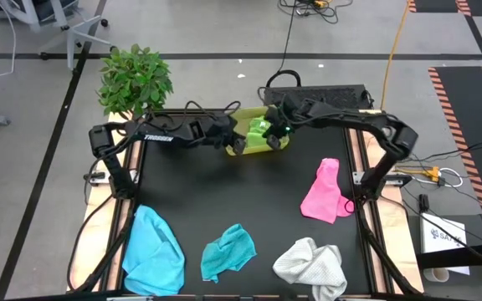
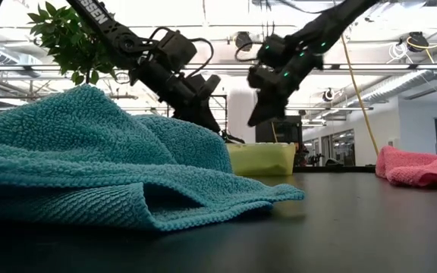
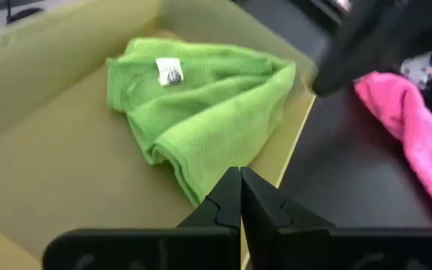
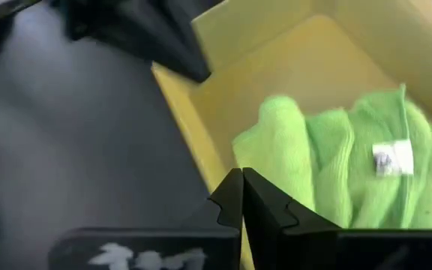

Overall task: Fold microfiber towels
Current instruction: Put the green microfiber cloth into the bin

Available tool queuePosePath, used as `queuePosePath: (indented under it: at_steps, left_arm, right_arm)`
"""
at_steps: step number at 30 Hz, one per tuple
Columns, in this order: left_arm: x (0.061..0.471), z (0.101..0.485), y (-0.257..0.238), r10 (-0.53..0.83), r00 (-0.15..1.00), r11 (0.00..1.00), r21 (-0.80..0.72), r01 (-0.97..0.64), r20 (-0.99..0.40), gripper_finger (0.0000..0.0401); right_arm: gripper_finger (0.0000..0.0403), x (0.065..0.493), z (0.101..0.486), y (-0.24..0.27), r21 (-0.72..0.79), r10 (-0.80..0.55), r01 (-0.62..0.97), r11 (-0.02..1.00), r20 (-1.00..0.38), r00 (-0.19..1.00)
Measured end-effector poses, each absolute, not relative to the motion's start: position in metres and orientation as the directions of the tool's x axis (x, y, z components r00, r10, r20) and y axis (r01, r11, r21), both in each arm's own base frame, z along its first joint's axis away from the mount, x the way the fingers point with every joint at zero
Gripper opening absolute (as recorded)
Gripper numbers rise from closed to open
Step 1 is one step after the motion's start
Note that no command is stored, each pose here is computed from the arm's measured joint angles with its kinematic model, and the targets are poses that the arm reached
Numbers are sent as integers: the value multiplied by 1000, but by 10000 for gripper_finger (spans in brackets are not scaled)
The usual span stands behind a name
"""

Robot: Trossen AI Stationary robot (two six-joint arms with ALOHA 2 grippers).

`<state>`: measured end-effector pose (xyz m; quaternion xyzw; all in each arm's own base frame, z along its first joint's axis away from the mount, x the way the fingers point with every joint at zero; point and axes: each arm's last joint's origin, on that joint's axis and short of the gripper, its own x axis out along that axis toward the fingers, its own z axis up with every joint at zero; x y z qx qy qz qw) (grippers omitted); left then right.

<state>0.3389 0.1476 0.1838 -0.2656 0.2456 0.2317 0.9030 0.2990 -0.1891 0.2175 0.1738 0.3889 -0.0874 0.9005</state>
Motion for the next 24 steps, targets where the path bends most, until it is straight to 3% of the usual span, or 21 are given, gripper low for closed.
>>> queuePosePath:
  at_steps: [14, 19, 24]
  left_arm:
    - [333, 173, 139, 314, 662, 706, -299, -642, -680, 5]
    - [332, 172, 139, 326, 649, 699, -287, -655, -687, 5]
    - [332, 172, 139, 326, 647, 698, -287, -657, -689, 4]
  right_arm:
    - [0, 347, 174, -198, 195, 114, 113, 974, -860, 497]
    - [0, 351, 170, -198, 97, 47, 80, 992, -877, 477]
    - [0, 356, 174, -202, 49, 6, 66, 997, -842, 539]
